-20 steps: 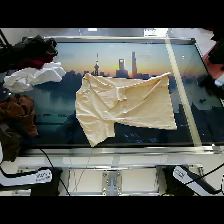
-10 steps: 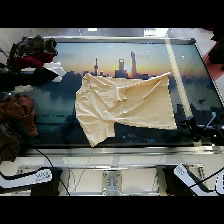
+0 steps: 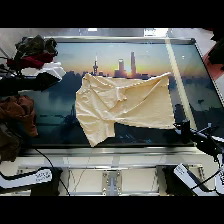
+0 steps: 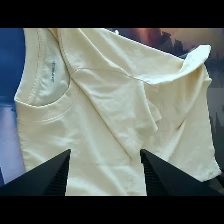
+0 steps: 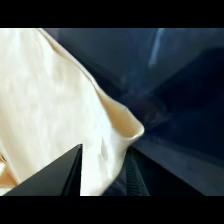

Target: Fold the shirts.

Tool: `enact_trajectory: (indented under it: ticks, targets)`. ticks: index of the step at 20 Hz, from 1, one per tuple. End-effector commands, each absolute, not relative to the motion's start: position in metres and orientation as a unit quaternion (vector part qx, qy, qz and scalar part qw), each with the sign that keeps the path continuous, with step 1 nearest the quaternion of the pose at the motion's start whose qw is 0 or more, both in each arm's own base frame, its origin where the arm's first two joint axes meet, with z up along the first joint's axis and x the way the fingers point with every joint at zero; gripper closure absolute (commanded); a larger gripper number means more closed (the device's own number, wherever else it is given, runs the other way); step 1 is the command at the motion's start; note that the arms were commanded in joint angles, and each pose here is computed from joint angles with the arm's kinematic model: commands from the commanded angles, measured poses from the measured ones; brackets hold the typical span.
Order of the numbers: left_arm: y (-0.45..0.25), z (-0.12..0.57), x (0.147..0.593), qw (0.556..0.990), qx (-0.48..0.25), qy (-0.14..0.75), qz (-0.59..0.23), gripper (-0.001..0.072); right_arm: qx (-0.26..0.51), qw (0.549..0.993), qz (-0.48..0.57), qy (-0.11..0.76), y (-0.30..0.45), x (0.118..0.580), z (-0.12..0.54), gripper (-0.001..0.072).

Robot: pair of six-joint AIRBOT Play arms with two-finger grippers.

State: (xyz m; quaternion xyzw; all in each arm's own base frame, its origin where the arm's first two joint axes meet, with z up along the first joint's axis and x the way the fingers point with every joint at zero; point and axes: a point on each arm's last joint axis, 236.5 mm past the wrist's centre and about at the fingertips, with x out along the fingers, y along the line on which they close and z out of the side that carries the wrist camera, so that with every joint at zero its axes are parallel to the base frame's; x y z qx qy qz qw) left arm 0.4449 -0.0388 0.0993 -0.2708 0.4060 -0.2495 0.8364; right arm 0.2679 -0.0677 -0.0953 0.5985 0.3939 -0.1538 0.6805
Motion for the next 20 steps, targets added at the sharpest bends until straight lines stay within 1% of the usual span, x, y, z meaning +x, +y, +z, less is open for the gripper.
enact_trajectory:
  ticks: [1,3,4,5,8,9,10,11,12,13,14,16,18,19,20]
  targets:
    - [-0.035,0.099,0.449,0.841,-0.271,0.401,-0.242,0.0230,0.612,0.692,-0.165,0.346,-0.081,0.282,-0.089,0.0402]
    - [-0.033,0.098,0.450,0.844,-0.268,0.400,-0.238,0.0230,0.605,0.694,-0.154,0.358,-0.070,0.285,-0.090,0.0405]
    - [-0.032,0.095,0.449,0.844,-0.263,0.405,-0.235,0.0230,0.600,0.697,-0.150,0.363,-0.065,0.287,-0.091,0.0479]
    - [-0.030,0.091,0.447,0.844,-0.255,0.412,-0.232,0.0230,0.593,0.701,-0.147,0.367,-0.060,0.289,-0.092,0.0588]
    - [-0.026,0.066,0.434,0.832,-0.247,0.447,-0.216,0.0231,0.595,0.700,-0.128,0.374,-0.048,0.293,-0.088,0.0590]
    - [-0.026,0.059,0.431,0.828,-0.250,0.454,-0.215,0.0231,0.599,0.696,-0.117,0.378,-0.043,0.292,-0.086,0.0506]
    - [-0.028,0.054,0.427,0.823,-0.254,0.459,-0.215,0.0230,0.596,0.700,-0.096,0.382,-0.038,0.293,-0.080,0.0451]
    - [-0.029,0.051,0.425,0.821,-0.257,0.463,-0.215,0.0230,0.589,0.707,-0.070,0.385,-0.033,0.295,-0.071,0.0433]
    - [-0.029,0.050,0.425,0.820,-0.257,0.464,-0.215,0.0230,0.584,0.713,-0.041,0.386,-0.029,0.298,-0.059,0.0385]
    - [-0.029,0.051,0.425,0.820,-0.258,0.463,-0.215,0.0230,0.583,0.717,-0.020,0.382,-0.029,0.300,-0.046,0.0370]
    - [-0.029,0.051,0.425,0.820,-0.258,0.463,-0.216,0.0230,0.579,0.723,-0.005,0.378,-0.033,0.301,-0.032,0.0371]
    - [-0.029,0.051,0.425,0.820,-0.258,0.462,-0.216,0.0230,0.556,0.738,-0.004,0.383,-0.047,0.293,-0.013,0.0372]
    - [-0.029,0.051,0.425,0.820,-0.258,0.462,-0.216,0.0230,0.524,0.733,-0.035,0.432,-0.058,0.262,-0.016,0.0371]
    - [-0.029,0.051,0.425,0.820,-0.258,0.462,-0.216,0.0230,0.506,0.724,-0.054,0.466,-0.060,0.240,-0.024,0.0368]
    - [-0.029,0.051,0.425,0.820,-0.259,0.462,-0.216,0.0230,0.495,0.707,-0.079,0.499,-0.060,0.220,-0.037,0.0328]
